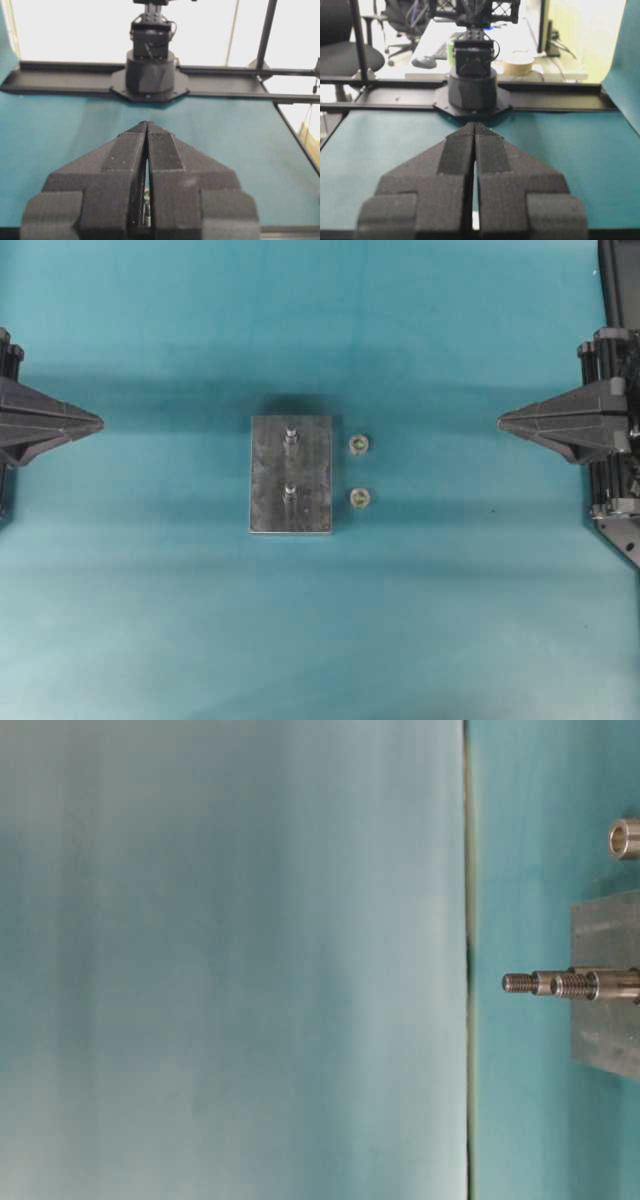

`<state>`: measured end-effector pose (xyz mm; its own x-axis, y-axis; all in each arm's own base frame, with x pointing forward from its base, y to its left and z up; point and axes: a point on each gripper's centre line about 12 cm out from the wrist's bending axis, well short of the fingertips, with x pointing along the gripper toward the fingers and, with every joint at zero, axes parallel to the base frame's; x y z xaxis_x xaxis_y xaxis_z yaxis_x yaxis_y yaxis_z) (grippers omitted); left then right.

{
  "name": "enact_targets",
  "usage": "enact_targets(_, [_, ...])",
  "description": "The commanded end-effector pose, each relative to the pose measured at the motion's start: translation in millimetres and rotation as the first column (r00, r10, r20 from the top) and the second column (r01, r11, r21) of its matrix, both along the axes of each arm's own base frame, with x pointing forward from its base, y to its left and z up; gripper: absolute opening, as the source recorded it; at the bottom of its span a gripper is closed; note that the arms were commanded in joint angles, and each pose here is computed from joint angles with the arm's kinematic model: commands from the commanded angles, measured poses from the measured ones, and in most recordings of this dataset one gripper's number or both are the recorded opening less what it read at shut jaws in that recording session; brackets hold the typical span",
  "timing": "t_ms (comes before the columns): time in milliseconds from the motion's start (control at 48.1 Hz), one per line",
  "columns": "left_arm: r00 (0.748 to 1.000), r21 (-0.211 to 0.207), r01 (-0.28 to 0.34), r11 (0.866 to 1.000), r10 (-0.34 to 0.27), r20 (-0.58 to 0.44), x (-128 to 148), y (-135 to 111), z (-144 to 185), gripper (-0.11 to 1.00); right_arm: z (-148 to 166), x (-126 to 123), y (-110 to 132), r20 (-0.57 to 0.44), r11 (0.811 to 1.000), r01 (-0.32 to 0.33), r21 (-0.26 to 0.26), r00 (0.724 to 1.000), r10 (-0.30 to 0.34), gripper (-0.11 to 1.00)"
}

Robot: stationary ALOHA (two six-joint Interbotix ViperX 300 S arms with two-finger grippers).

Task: Insert the washer onto the shaft.
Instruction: 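Move the open right gripper over the upper metal washer beside the block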

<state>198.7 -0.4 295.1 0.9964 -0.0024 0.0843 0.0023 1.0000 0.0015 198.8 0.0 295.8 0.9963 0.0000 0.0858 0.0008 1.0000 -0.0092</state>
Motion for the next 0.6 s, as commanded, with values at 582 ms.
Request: enact_targets(582, [0.916, 0.019, 0.015, 1.0, -0.006, -0.401, 43, -2, -25, 0.0, -76, 47, -29, -0.795, 0.968, 0.216, 0.129, 0.606, -0.029, 0.01])
